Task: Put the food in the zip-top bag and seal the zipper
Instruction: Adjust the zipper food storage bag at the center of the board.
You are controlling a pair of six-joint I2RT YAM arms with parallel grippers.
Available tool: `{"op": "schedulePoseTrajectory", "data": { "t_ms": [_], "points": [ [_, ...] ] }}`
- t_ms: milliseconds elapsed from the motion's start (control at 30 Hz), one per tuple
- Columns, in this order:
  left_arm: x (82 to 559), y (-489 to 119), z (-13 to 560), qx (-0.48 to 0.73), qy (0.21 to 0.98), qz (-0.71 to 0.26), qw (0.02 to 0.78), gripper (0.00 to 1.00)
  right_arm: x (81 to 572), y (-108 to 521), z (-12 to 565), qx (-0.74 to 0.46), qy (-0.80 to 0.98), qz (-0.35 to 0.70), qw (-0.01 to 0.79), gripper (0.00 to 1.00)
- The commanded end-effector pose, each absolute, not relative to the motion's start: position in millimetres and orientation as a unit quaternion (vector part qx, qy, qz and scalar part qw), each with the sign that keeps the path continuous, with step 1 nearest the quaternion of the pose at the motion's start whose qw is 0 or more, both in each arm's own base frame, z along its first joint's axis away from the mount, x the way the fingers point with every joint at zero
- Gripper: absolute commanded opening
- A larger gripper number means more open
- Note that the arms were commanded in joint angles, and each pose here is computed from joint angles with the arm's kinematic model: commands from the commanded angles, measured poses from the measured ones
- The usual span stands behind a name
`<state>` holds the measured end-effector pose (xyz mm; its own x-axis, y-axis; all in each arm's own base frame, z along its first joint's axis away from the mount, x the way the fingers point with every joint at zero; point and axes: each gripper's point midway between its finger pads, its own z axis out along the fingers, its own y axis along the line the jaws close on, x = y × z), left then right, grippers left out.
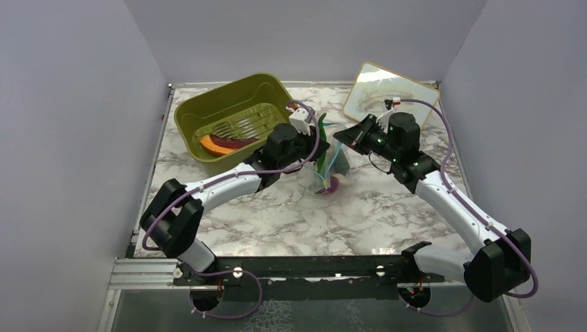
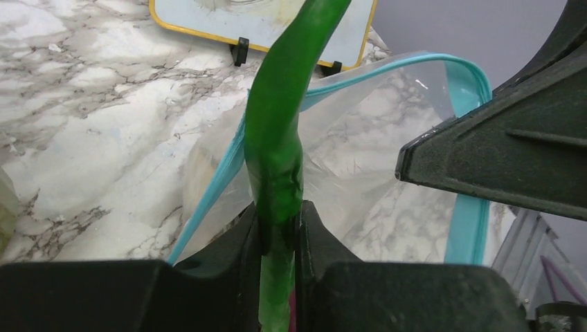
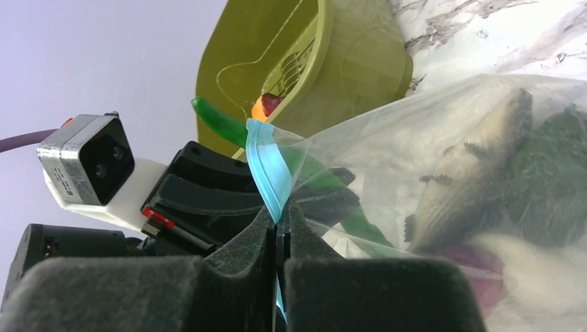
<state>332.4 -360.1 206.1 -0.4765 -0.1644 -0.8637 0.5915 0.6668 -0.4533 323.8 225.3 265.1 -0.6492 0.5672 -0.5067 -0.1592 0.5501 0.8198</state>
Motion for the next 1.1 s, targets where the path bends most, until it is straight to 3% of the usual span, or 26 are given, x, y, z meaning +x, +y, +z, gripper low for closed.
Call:
{"op": "schedulePoseTrajectory", "data": {
  "t_ms": [0,200,567,1067],
  "points": [
    [325,-353,249,0.128,0.757,-0.394,0.505,0.00,335,220,292,0.131,0.757,0.461,0.444,0.01],
    [296,-361,227,0.153,0.782,-0.415,0.439,0.00,344,213,289,0.145,0.755,0.443,0.461,0.01],
    [291,-368,161,0.193,0.841,-0.360,0.355,0.00,346,219,300,0.112,0.753,0.445,0.470,0.01],
    [293,-359,130,0.203,0.877,-0.302,0.314,0.00,337,219,312,0.058,0.738,0.446,0.503,0.01]
  ]
}}
